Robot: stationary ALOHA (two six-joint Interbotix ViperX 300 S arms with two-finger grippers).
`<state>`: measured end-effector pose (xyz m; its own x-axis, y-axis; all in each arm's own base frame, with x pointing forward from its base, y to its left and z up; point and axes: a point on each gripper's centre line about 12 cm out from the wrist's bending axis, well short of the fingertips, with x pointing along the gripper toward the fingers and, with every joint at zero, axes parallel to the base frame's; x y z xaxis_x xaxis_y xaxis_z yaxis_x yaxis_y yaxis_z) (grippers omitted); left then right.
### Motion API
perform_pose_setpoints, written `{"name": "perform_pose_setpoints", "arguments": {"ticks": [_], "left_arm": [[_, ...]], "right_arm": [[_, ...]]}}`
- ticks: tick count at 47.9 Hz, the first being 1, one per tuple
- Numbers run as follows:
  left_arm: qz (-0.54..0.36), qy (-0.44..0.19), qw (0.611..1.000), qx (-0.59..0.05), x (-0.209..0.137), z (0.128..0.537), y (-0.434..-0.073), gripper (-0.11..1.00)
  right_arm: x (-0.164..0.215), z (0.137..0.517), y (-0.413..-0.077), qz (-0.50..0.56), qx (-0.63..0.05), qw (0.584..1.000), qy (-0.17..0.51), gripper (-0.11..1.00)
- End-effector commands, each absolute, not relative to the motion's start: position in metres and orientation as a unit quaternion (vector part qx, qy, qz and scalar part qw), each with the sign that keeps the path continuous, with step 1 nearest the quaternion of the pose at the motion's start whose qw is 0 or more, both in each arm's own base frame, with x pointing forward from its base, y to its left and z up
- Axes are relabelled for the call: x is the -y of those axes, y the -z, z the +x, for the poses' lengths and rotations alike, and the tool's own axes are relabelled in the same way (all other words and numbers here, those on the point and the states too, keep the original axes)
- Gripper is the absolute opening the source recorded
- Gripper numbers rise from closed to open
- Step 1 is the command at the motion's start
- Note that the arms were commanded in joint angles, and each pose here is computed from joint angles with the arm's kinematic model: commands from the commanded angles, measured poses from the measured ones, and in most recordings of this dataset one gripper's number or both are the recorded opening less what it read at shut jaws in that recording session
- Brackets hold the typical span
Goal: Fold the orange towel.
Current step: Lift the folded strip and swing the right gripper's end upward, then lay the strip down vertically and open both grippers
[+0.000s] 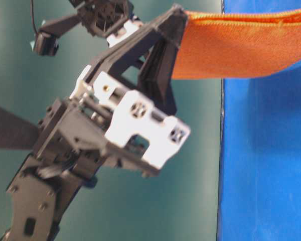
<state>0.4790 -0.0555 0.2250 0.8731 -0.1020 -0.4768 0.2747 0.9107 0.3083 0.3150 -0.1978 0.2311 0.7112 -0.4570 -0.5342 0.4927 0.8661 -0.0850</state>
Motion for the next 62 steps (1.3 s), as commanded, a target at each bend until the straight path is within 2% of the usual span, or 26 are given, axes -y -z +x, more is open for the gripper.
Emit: {"name": "perform_pose_setpoints", "arguments": {"ticks": [1,10,26,36,44,62], "left_arm": [[0.189,0.11,0.954,-0.205,0.071,0.484,-0.242,0.02],[0.189,0.109,0.955,-0.202,0.073,0.496,-0.239,0.02],[0.178,0.104,0.962,-0.181,0.079,0.533,-0.232,0.02],[0.147,0.099,0.965,-0.193,0.079,0.536,-0.218,0.02],[0.125,0.101,0.964,-0.21,0.083,0.523,-0.209,0.02],[0.084,0.099,0.951,-0.281,0.08,0.468,-0.173,0.02]], "right_arm": [[0.209,0.318,-0.25,0.021,-0.251,0.93,0.268,0.02],[0.208,0.312,-0.248,0.023,-0.254,0.928,0.272,0.02],[0.195,0.273,-0.248,0.028,-0.255,0.923,0.287,0.02],[0.194,0.268,-0.234,0.044,-0.297,0.91,0.287,0.02],[0.196,0.281,-0.221,0.048,-0.311,0.908,0.277,0.02],[0.208,0.343,-0.195,0.042,-0.32,0.914,0.244,0.02]]}}
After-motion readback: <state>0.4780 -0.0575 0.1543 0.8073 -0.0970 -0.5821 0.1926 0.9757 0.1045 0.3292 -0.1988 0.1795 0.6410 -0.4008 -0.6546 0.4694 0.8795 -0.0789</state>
